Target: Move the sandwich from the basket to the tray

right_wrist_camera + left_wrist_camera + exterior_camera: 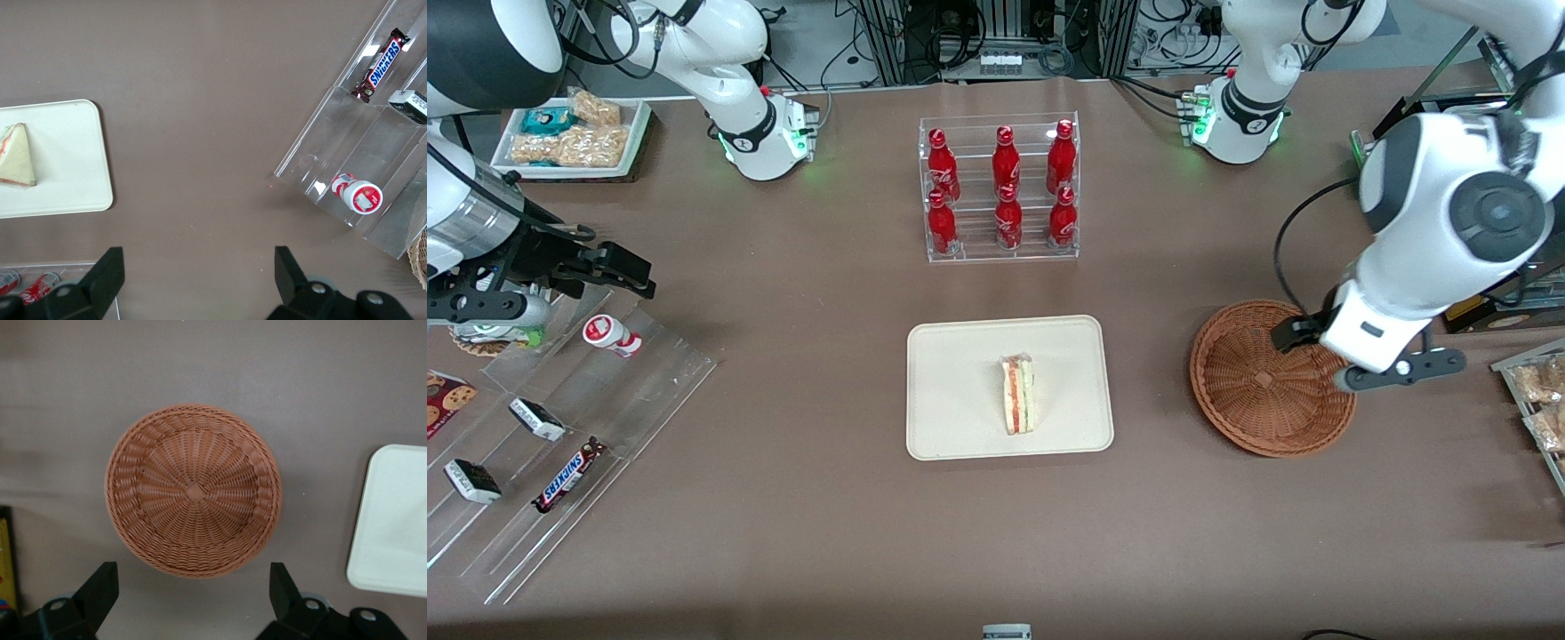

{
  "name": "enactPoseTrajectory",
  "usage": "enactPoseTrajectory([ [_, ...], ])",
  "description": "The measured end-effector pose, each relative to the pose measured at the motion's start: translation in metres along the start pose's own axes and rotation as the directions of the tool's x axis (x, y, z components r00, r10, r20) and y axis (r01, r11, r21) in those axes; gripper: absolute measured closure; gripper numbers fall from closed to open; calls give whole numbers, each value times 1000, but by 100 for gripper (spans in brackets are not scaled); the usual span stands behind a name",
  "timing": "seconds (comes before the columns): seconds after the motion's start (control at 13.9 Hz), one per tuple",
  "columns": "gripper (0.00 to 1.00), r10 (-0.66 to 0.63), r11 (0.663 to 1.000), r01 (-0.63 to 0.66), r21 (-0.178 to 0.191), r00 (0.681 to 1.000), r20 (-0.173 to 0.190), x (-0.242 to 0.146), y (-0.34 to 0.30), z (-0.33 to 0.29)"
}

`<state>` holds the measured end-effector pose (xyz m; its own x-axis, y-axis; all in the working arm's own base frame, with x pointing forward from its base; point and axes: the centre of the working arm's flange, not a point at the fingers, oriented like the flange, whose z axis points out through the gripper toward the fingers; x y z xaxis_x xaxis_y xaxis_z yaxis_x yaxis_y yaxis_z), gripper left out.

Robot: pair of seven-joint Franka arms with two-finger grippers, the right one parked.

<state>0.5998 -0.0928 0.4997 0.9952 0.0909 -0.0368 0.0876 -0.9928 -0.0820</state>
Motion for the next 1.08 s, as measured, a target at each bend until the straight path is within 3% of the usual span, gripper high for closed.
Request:
enactPoseTrajectory([
  [0.22,0,131,989,-131,-62,991,-8,-12,-44,-33],
  [0.58,0,327,942,-331,-58,942,-77,-45,-86,-95],
  [1.08,0,330,938,-333,-92,943,-47,-54,-104,-108],
])
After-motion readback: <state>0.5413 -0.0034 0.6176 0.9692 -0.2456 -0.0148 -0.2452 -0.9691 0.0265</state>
